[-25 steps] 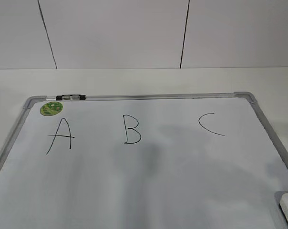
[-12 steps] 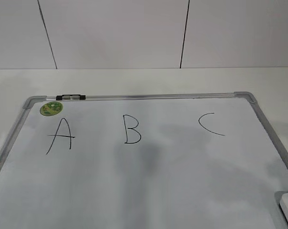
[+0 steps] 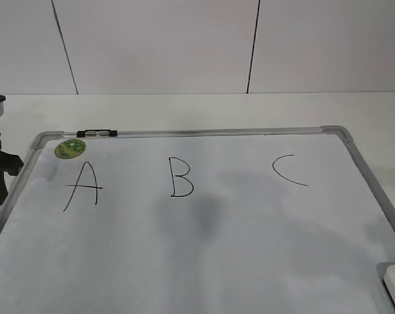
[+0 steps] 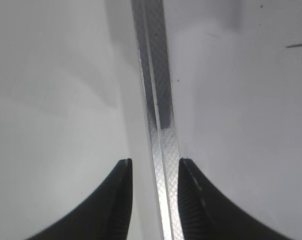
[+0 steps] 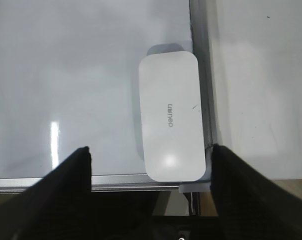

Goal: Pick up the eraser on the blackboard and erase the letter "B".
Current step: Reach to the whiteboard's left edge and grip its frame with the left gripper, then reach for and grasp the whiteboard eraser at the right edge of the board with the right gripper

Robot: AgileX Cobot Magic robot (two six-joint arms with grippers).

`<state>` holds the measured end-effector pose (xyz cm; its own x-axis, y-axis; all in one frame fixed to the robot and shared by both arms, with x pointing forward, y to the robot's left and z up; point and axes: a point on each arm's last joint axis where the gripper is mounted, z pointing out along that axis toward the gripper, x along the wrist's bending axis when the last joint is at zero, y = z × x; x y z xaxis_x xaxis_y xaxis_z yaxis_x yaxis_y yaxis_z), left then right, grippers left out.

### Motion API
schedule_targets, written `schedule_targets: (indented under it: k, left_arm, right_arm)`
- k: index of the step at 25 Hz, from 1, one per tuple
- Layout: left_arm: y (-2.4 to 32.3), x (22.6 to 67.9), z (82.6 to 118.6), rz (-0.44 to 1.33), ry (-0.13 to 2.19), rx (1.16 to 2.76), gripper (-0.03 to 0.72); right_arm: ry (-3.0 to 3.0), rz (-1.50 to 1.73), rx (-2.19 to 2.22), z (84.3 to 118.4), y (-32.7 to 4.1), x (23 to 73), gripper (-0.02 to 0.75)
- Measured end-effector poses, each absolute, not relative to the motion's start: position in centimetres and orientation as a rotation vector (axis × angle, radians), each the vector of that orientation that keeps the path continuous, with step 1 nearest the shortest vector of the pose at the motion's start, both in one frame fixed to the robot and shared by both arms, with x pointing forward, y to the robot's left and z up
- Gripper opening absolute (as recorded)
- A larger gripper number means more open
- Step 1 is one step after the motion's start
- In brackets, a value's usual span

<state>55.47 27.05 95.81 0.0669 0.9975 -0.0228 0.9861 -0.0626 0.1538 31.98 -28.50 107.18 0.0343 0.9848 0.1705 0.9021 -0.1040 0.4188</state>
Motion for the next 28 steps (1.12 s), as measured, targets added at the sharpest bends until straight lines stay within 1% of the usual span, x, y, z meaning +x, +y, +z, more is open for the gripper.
schedule_targets:
  k: [8,13,18,25,28]
  left_arm:
    - [27.0,56.2,93.4,0.1,2.079,2.217,0.238]
    - [27.0,56.3,93.1,0.094,2.082,2.22,0.231]
    - [27.0,56.3,93.1,0.092,2.083,2.221,0.174]
    - [27.0,56.3,93.1,0.092,2.083,2.221,0.141]
    - [27.0,56.3,93.1,0.091,2.082,2.221,0.087]
  right_arm:
    - [1.955,0.605,2.1,107.2,-28.6,32.0,0.572]
    - [1.955,0.605,2.1,107.2,-28.6,32.0,0.572]
    - [1.955,0.605,2.1,107.2,-28.6,32.0,0.572]
    - [1.954,0.606,2.102,107.2,-28.6,32.0,0.572]
    - [1.954,0.606,2.102,107.2,-28.6,32.0,0.572]
